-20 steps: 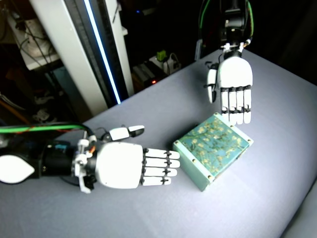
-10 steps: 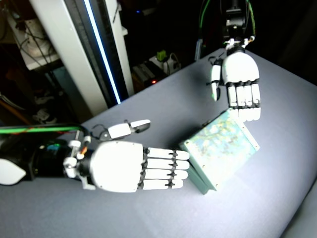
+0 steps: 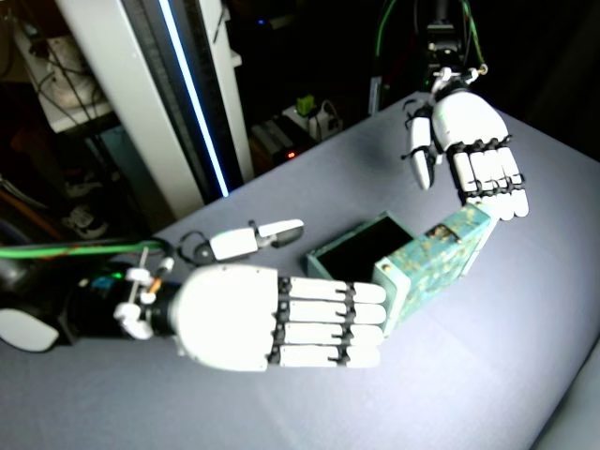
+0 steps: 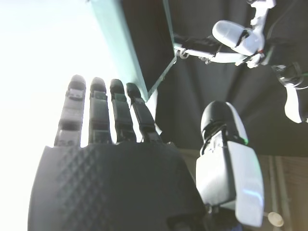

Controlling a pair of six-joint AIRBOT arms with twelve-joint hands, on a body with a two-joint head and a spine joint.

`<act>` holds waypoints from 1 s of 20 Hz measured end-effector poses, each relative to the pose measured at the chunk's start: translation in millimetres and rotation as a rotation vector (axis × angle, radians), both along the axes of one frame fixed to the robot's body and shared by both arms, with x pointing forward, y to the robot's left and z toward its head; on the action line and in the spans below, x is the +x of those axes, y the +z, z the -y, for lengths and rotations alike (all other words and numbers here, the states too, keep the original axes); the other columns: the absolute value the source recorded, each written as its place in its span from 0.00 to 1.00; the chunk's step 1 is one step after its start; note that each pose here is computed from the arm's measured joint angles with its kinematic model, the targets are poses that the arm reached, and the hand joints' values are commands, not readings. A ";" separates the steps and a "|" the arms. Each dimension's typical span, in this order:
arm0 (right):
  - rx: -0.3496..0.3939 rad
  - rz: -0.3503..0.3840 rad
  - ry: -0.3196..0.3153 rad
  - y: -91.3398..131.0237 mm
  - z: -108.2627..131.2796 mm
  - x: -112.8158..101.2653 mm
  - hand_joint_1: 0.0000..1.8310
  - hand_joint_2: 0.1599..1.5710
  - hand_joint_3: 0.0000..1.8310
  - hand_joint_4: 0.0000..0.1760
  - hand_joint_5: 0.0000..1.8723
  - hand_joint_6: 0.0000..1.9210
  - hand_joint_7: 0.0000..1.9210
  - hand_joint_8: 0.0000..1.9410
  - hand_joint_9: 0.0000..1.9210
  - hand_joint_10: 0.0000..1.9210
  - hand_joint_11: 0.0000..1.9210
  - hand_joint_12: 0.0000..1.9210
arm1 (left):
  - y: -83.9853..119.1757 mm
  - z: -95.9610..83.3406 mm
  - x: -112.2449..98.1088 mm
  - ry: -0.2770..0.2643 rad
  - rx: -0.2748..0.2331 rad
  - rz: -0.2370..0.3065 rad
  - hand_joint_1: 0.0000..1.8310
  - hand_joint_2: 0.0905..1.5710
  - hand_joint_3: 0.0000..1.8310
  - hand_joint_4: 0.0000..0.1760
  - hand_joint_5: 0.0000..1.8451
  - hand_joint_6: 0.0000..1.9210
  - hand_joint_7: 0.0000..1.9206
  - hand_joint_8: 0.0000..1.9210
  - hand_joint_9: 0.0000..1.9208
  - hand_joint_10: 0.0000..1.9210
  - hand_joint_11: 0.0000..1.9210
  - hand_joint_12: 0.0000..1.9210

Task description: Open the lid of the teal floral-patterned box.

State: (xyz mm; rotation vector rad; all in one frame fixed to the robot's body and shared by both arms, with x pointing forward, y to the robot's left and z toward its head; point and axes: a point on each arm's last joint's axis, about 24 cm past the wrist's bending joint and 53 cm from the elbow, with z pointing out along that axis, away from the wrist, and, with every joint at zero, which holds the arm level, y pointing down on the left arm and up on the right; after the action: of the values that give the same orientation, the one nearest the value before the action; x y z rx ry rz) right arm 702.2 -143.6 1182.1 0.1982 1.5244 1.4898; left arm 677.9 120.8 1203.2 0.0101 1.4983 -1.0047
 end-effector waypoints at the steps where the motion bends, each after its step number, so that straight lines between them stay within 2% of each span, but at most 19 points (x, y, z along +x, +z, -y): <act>1: -0.007 -0.004 -0.019 0.1 3.4 7.0 0.00 0.75 0.00 0.00 0.00 0.00 0.00 0.00 0.00 0.00 0.00 0.00 | 5.3 2.8 2.7 0.001 -0.007 0.016 0.00 0.95 0.00 0.00 0.02 0.01 0.01 0.00 0.00 0.00 0.01 0.02; 3: -0.014 -0.007 -0.041 -0.3 8.4 14.4 0.00 0.75 0.00 0.00 0.00 0.00 0.00 0.00 0.00 0.00 0.00 0.00 | 11.4 5.2 4.7 0.000 -0.008 0.036 0.00 0.99 0.03 0.00 0.03 0.01 0.02 0.00 0.01 0.00 0.02 0.03; 7: -0.021 -0.014 -0.055 -0.9 11.2 18.7 0.00 0.73 0.00 0.00 0.00 0.00 0.00 0.00 0.00 0.00 0.00 0.00 | 13.4 3.3 5.6 0.007 0.004 0.052 0.00 1.00 0.03 0.00 0.04 0.00 0.01 0.00 0.01 0.00 0.00 0.02; 11: -0.020 0.000 -0.063 6.1 19.0 18.5 0.00 0.75 0.00 0.00 0.00 0.00 0.00 0.00 0.00 0.00 0.00 0.00 | 14.1 -22.6 12.0 0.071 0.002 0.043 0.00 1.00 0.03 0.00 0.03 0.01 0.01 0.00 0.01 0.00 0.01 0.00; 13: -0.010 0.002 -0.076 10.2 24.7 20.1 0.00 0.75 0.00 0.12 0.00 0.00 0.00 0.00 0.00 0.00 0.00 0.00 | 15.5 -37.1 14.7 0.105 -0.005 0.040 0.00 1.00 0.06 0.00 0.04 0.00 0.01 0.00 0.01 0.00 0.02 0.01; 15: -0.008 0.001 -0.080 10.7 25.4 19.8 0.00 0.77 0.01 0.10 0.00 0.00 0.00 0.00 0.00 0.00 0.00 0.00 | 20.5 -44.7 14.2 0.120 -0.012 0.054 0.00 1.00 0.08 0.00 0.04 0.00 0.01 0.00 0.02 0.00 0.03 0.01; 16: -0.010 0.001 -0.079 10.3 25.0 19.7 0.00 0.77 0.01 0.13 0.00 0.00 0.00 0.00 0.00 0.00 0.00 0.00 | 20.5 -45.6 12.2 0.122 -0.017 0.055 0.00 1.00 0.08 0.00 0.05 0.00 0.02 0.00 0.02 0.00 0.03 0.01; 17: -0.011 0.001 -0.078 9.9 24.2 19.2 0.00 0.76 0.00 0.10 0.00 0.00 0.00 0.00 0.00 0.00 0.00 0.00 | 21.0 -46.3 8.3 0.121 -0.025 0.062 0.00 1.00 0.08 0.00 0.07 0.00 0.04 0.00 0.04 0.00 0.04 0.02; 19: -0.001 -0.005 -0.078 10.7 21.7 16.2 0.00 0.76 0.01 0.10 0.00 0.00 0.00 0.00 0.00 0.00 0.00 0.00 | 16.1 -47.5 -4.5 0.112 -0.024 0.058 0.00 1.00 0.05 0.00 0.06 0.00 0.04 0.00 0.04 0.00 0.04 0.02; 20: 0.006 0.006 -0.065 15.5 19.7 8.3 0.00 0.78 0.01 0.00 0.00 0.00 0.00 0.00 0.00 0.00 0.00 0.00 | 17.8 -50.1 -13.5 0.107 -0.035 0.067 0.00 1.00 0.04 0.00 0.06 0.00 0.05 0.00 0.05 0.00 0.06 0.04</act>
State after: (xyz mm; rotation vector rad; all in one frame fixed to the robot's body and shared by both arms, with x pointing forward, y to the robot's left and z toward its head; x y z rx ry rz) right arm 710.5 -163.3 1197.6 0.2443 1.4954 1.4427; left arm 664.4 170.8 1221.1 -0.0596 1.4052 -0.9358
